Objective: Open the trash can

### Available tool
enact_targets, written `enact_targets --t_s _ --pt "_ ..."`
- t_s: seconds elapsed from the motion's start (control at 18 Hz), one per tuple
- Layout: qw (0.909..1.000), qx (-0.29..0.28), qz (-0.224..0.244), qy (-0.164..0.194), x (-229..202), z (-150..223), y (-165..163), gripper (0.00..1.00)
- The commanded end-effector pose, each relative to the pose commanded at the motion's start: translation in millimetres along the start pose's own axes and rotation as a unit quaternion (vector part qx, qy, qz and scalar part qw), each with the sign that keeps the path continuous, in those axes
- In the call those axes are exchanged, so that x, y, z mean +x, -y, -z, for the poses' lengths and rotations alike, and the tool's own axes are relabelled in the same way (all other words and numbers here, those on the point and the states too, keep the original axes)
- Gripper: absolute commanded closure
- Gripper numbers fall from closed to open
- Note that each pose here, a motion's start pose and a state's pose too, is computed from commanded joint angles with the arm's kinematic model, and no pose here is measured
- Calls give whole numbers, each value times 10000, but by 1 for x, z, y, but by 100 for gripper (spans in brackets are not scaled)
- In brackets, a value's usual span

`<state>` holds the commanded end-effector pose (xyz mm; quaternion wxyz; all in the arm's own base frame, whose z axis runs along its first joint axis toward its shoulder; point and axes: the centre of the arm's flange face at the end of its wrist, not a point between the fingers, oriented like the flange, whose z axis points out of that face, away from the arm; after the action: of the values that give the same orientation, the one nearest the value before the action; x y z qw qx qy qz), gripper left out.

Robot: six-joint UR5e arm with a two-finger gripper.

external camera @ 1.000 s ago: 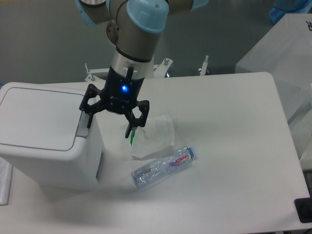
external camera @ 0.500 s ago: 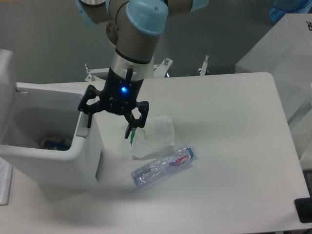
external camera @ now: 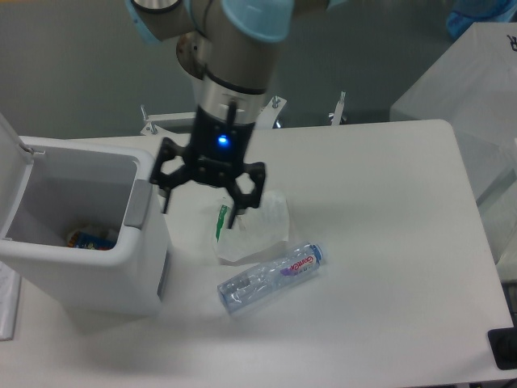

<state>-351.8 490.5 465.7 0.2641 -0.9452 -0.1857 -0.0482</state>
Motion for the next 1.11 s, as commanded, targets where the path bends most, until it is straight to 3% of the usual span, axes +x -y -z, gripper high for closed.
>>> enact_targets --t_s 0.33,0.72,1.11 --pt "9967 -373 -526 489 -80 -10 -21 0" --pt "9853 -1093 -1010 840 -165 -40 -49 0" --pt "9529 -1833 -2249 883 -223 -53 -80 0"
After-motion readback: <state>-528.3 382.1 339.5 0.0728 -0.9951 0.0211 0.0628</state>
